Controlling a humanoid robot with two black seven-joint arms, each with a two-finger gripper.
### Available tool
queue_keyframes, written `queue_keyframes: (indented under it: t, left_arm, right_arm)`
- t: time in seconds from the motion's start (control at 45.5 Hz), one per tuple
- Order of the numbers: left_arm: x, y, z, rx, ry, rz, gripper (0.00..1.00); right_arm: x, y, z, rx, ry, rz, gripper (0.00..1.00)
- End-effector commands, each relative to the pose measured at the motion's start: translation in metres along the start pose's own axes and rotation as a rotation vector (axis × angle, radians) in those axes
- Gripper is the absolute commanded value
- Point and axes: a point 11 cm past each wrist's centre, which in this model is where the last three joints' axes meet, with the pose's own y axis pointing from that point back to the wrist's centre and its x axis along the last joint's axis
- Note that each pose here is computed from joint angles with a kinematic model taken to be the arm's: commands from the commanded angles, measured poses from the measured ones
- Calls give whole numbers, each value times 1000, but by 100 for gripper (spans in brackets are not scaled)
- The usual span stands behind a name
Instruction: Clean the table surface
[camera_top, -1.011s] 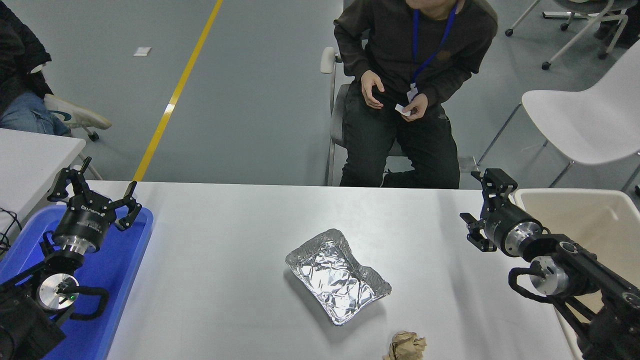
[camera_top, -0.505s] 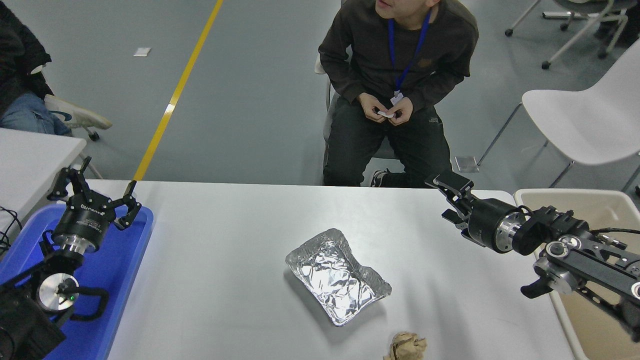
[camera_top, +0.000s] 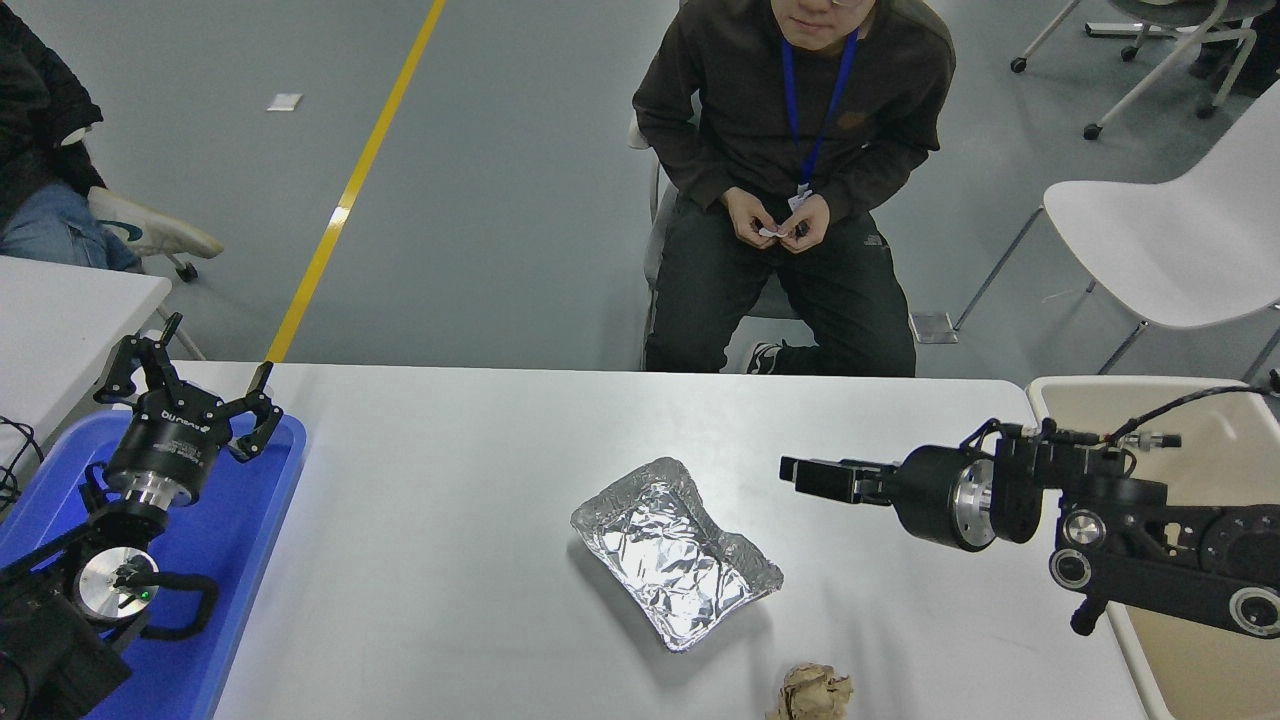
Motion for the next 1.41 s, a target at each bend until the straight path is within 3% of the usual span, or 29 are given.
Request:
queue_keyframes:
  t: [0.0, 0.615, 0.967, 1.385]
  left_arm:
    - [0, 0, 0, -1, 0, 0, 100]
    - [0, 0, 0, 0, 0, 1, 100]
    - [0, 0, 0, 0, 0, 1, 100]
    - [0, 0, 0, 0, 0, 1, 100]
  right_arm:
    - [-11, -22, -19, 39, 210, -87, 100]
    - [-41, -75, -3, -45, 338, -167, 100]
    - [-50, -98, -23, -18, 362, -165, 99]
    - [-59, -101, -3, -62, 351, -136, 96]
